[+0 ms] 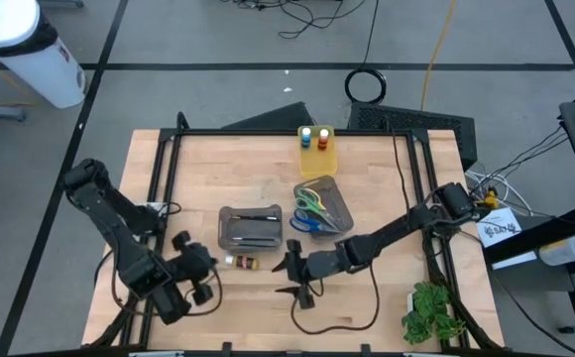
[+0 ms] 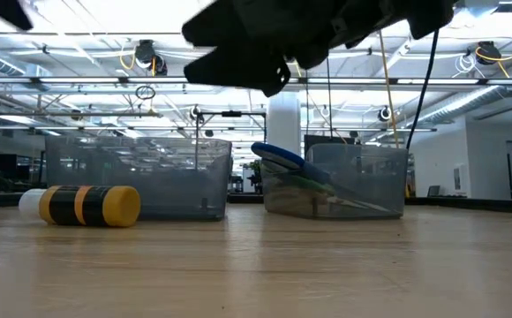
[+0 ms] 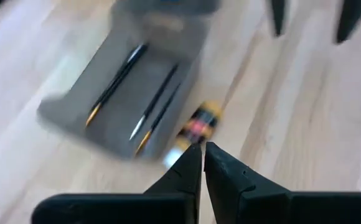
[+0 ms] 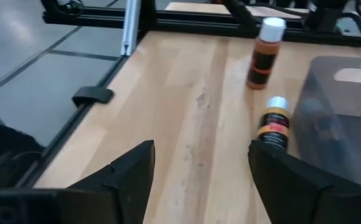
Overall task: Pick & Place Paint Supplies
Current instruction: Put the brown paint bottle into the yellow bin
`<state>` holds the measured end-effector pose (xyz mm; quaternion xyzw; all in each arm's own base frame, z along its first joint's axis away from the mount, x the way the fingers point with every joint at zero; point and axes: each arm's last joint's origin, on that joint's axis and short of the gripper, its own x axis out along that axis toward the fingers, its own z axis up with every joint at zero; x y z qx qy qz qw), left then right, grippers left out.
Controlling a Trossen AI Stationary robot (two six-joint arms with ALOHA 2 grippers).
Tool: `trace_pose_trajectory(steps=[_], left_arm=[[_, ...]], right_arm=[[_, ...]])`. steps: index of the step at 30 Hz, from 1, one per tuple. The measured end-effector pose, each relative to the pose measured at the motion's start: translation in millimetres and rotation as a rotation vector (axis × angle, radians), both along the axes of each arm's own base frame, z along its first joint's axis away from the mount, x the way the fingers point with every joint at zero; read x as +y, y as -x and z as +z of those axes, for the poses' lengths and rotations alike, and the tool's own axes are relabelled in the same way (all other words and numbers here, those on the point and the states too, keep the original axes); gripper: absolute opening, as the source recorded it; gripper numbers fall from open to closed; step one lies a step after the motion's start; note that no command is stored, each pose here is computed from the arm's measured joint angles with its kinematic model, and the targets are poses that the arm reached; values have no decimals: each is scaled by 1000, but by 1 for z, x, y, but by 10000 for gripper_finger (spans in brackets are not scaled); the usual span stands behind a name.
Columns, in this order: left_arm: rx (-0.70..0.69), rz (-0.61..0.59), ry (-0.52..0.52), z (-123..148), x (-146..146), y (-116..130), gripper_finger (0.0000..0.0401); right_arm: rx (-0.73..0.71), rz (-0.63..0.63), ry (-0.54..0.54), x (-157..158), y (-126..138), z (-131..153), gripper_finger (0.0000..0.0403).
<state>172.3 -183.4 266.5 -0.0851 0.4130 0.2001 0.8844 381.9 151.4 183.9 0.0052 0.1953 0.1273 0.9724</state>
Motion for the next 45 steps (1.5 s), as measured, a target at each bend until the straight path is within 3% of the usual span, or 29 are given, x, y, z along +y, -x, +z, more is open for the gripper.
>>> trace_pose_trajectory(steps=[6,14,18,26,29,37,45], left_arm=[[145,111,108,-17,-4,26,52],[107,227,111,-74,-5,91,151],[36,205,172,-109,1,106,192],[-118,88,301,-162,19,101,224],[-163,64,302,-172,28,98,225],[-314,23,155,-174,39,93,225],[-337,-14,80,-172,39,78,225]], right_arm=[[3,-9,-10,-2,-1,0,237],[11,-10,-7,-2,0,-1,237],[8,-14,-5,-4,-1,-1,237],[-4,-36,-13,-12,-5,0,233],[-4,-36,-13,-12,-5,0,233],[8,-35,-11,-12,-4,-1,231],[13,-38,-17,-12,-4,-1,226]])
